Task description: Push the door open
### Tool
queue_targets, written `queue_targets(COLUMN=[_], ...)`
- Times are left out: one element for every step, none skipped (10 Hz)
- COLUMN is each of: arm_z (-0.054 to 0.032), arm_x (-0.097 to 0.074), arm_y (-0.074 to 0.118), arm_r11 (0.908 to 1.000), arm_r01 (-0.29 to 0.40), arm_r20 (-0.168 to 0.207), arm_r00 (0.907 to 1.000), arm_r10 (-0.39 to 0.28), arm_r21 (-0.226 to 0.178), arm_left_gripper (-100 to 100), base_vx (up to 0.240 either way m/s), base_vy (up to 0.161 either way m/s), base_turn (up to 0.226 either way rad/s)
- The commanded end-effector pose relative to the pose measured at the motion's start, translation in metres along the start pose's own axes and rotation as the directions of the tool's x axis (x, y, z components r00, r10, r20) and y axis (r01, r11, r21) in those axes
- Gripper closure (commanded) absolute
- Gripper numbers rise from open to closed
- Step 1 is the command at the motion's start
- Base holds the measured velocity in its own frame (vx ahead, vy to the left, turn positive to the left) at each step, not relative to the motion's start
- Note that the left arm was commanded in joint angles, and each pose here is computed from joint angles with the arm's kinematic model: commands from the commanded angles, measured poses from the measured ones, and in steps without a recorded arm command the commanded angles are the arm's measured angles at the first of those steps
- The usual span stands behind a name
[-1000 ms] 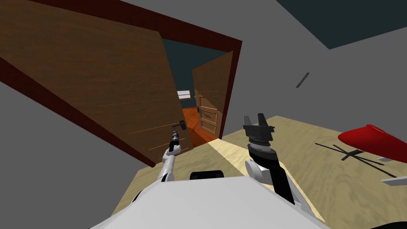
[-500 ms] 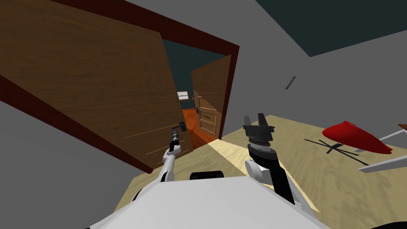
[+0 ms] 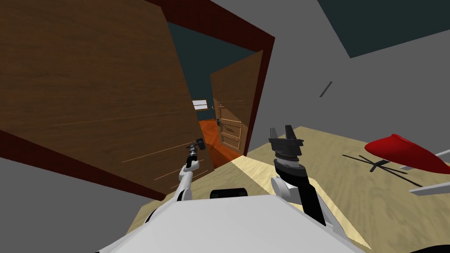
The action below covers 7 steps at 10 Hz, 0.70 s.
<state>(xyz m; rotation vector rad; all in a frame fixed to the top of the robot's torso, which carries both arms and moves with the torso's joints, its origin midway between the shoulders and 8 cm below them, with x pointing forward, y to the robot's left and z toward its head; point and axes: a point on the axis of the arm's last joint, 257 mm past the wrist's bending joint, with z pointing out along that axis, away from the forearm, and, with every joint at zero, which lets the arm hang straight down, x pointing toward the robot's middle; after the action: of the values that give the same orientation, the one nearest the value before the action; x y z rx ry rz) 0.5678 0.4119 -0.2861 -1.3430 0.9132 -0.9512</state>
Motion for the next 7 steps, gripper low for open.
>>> queue_targets(arm_z=[-0.0031,-0.006,-0.0038,-0.0038,-0.0038,-0.0038,-0.0038], arm_x=[0.005,0.011,0.0075,0.0075,0.0075,0.0075,0.0075], arm_y=[0.0045,0.0083,0.0062,0.0062,0.0062,0.0062,0.0062], arm_r11=[0.9999,0.9996,0.9998,0.9998,0.9998,0.9998,0.9998], arm_r01=[0.014,0.026,0.019,0.019,0.019,0.019,0.019], arm_r20=[-0.001,-0.003,-0.002,-0.002,-0.002,-0.002,-0.002], arm_r00=[0.9999,0.9997,0.9998,0.9998,0.9998,0.9998,0.9998], arm_r10=[-0.014,-0.026,-0.019,-0.019,-0.019,-0.019,-0.019], arm_r21=[-0.007,-0.013,-0.009,-0.009,-0.009,-0.009,-0.009], arm_left_gripper=[-100,-100,-100,100,100,100,100], base_vx=[0.194,0.201,0.086,-0.02,-0.034,-0.019,-0.01], base_vy=[0.107,0.064,0.018,-0.003,-0.008,-0.002,-0.001], base_turn=[-0.023,-0.032,0.002,0.002,-0.007,-0.005,-0.001])
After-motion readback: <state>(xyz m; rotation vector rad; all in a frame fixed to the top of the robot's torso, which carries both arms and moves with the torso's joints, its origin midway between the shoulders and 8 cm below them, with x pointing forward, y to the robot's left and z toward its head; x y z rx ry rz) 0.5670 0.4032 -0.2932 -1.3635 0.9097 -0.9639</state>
